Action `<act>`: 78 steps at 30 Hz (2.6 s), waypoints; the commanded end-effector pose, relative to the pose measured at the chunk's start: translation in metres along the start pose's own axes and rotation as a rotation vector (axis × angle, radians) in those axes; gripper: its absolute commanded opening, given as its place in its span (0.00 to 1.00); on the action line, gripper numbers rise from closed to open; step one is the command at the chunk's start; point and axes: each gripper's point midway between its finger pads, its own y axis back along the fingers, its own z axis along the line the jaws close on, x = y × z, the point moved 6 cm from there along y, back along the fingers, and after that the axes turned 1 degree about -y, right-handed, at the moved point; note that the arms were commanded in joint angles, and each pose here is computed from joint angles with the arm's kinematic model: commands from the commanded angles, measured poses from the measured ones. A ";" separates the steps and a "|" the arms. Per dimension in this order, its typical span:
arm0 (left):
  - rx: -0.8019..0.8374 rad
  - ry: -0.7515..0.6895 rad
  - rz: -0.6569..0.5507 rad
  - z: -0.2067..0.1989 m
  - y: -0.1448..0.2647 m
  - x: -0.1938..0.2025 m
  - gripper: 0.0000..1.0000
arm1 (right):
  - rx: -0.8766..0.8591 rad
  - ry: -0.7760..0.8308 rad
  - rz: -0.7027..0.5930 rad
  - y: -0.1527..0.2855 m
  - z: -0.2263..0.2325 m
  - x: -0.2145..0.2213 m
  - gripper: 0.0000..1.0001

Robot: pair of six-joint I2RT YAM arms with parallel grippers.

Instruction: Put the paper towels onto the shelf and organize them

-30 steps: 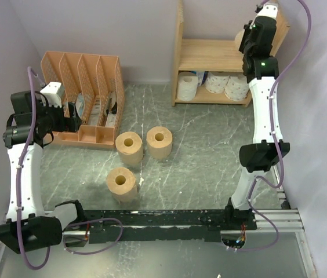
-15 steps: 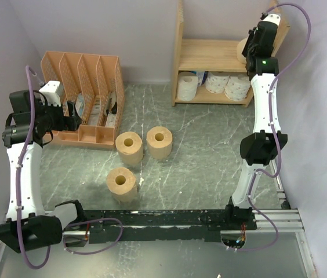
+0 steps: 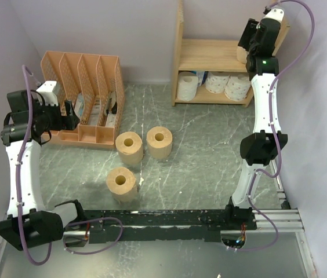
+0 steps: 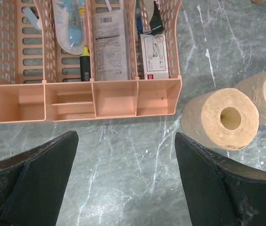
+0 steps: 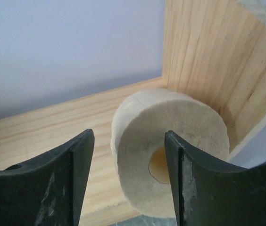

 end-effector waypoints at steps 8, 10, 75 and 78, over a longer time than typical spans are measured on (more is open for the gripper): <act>0.001 0.003 -0.036 0.004 0.002 -0.012 0.95 | -0.082 -0.116 -0.126 -0.017 -0.006 -0.026 0.76; 0.000 0.005 -0.032 0.005 0.000 -0.011 0.95 | -0.081 -0.118 -0.088 -0.028 -0.008 -0.010 0.76; 0.048 -0.006 -0.012 0.002 0.006 -0.002 0.95 | -1.011 1.011 0.418 0.312 0.241 0.305 0.76; 0.049 -0.006 -0.011 0.002 0.005 -0.002 0.95 | -1.069 0.956 0.445 0.306 0.237 0.303 0.67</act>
